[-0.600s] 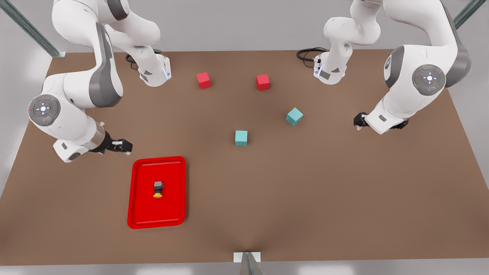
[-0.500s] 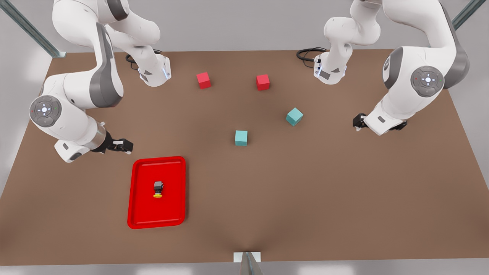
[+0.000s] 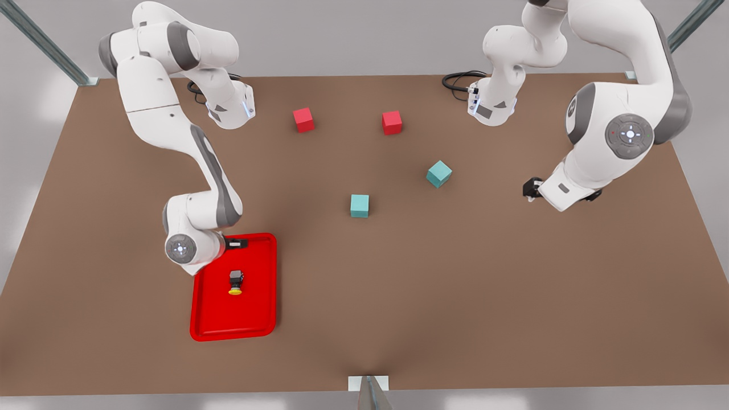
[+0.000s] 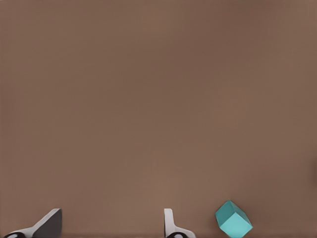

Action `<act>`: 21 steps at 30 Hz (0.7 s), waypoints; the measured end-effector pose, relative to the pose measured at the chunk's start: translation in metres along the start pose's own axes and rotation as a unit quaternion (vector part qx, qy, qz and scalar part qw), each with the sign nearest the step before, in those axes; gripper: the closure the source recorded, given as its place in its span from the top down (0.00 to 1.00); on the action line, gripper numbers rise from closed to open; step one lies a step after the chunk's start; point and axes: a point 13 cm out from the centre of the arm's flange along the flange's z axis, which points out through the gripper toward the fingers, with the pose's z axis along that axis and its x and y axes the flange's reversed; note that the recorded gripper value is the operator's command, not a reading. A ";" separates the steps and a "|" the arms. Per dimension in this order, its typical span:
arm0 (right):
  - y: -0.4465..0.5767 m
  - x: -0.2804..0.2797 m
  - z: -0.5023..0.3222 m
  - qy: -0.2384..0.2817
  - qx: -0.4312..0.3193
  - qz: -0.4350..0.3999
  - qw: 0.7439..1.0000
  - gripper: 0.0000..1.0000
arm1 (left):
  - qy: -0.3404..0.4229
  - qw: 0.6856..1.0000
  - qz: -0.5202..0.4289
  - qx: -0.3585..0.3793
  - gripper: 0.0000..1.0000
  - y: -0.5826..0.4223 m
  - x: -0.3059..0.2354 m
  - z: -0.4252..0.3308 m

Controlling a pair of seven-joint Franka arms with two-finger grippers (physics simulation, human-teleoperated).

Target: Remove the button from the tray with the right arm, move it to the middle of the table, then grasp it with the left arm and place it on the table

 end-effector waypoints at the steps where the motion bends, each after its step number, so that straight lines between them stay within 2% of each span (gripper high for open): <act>1: 0.001 -0.001 0.010 -0.008 -0.001 -0.001 1.000 1.00 | 0.000 1.000 0.000 0.000 1.00 0.000 0.000 0.000; 6: 0.010 -0.065 0.008 -0.092 -0.018 0.000 0.996 1.00 | 0.002 1.000 -0.001 0.000 1.00 0.000 0.000 0.001; 9: 0.013 -0.088 0.001 -0.120 -0.023 0.000 0.992 1.00 | 0.004 1.000 -0.001 0.000 1.00 -0.001 -0.001 0.004; 15: 0.020 -0.098 0.006 -0.135 -0.026 -0.003 0.991 1.00 | 0.009 1.000 0.000 -0.001 1.00 -0.003 -0.003 0.010; 21: 0.021 -0.100 0.028 -0.127 -0.025 -0.004 0.992 1.00 | 0.010 1.000 0.000 -0.001 1.00 -0.003 -0.004 0.012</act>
